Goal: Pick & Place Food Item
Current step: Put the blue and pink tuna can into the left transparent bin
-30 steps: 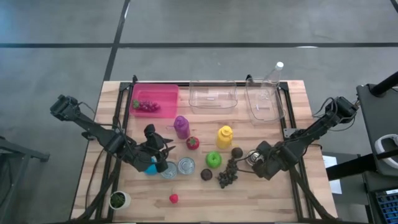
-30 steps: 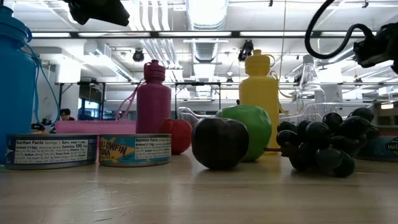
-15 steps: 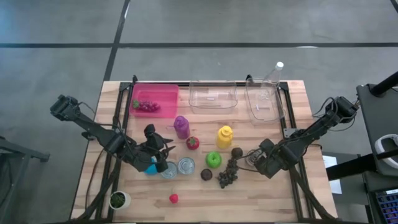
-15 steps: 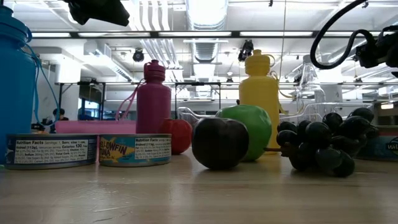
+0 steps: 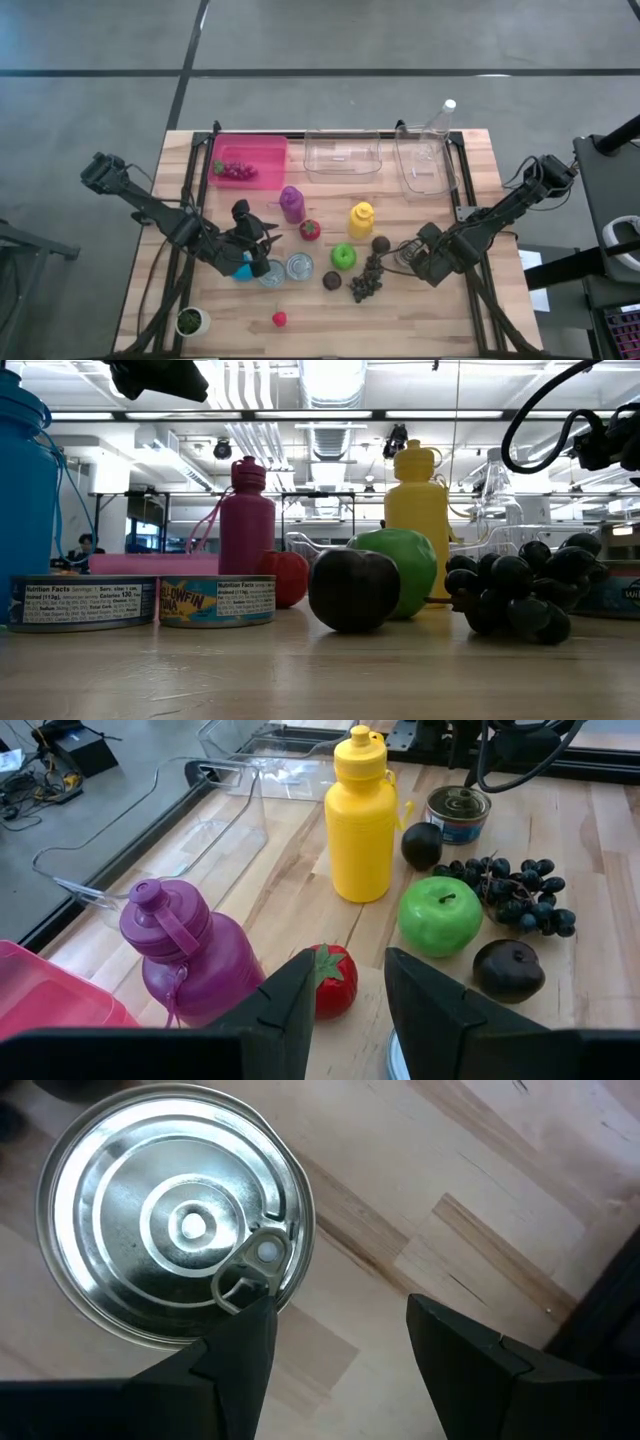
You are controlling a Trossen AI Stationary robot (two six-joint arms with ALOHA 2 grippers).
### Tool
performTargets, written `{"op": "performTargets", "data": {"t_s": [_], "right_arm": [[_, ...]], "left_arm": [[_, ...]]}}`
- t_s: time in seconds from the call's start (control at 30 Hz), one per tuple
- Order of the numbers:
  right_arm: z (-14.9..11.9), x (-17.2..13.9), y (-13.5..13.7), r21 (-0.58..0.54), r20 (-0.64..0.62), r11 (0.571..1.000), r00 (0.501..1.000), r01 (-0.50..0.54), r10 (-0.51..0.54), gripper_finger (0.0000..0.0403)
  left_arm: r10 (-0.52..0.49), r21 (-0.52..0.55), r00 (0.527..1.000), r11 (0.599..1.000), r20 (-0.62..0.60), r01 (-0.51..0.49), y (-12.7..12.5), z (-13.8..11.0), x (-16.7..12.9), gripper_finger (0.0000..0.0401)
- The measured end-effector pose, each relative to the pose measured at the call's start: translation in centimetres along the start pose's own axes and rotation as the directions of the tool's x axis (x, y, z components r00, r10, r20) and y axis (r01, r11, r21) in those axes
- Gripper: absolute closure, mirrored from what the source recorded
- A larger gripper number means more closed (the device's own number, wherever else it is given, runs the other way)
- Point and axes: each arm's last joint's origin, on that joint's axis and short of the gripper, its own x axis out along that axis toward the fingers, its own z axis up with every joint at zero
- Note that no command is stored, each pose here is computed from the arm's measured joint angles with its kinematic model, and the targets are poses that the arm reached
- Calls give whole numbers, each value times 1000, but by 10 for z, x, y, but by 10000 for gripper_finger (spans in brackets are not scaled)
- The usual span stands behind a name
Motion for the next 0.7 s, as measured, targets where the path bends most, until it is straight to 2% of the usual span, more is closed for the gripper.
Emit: {"op": "performTargets", "data": {"t_s": [0.7], "right_arm": [[0, 1, -1, 11, -8, 1000, 1000, 6, -6, 179]], "left_arm": [[0, -1, 1000, 1000, 0, 0, 0, 0, 0, 278]]}}
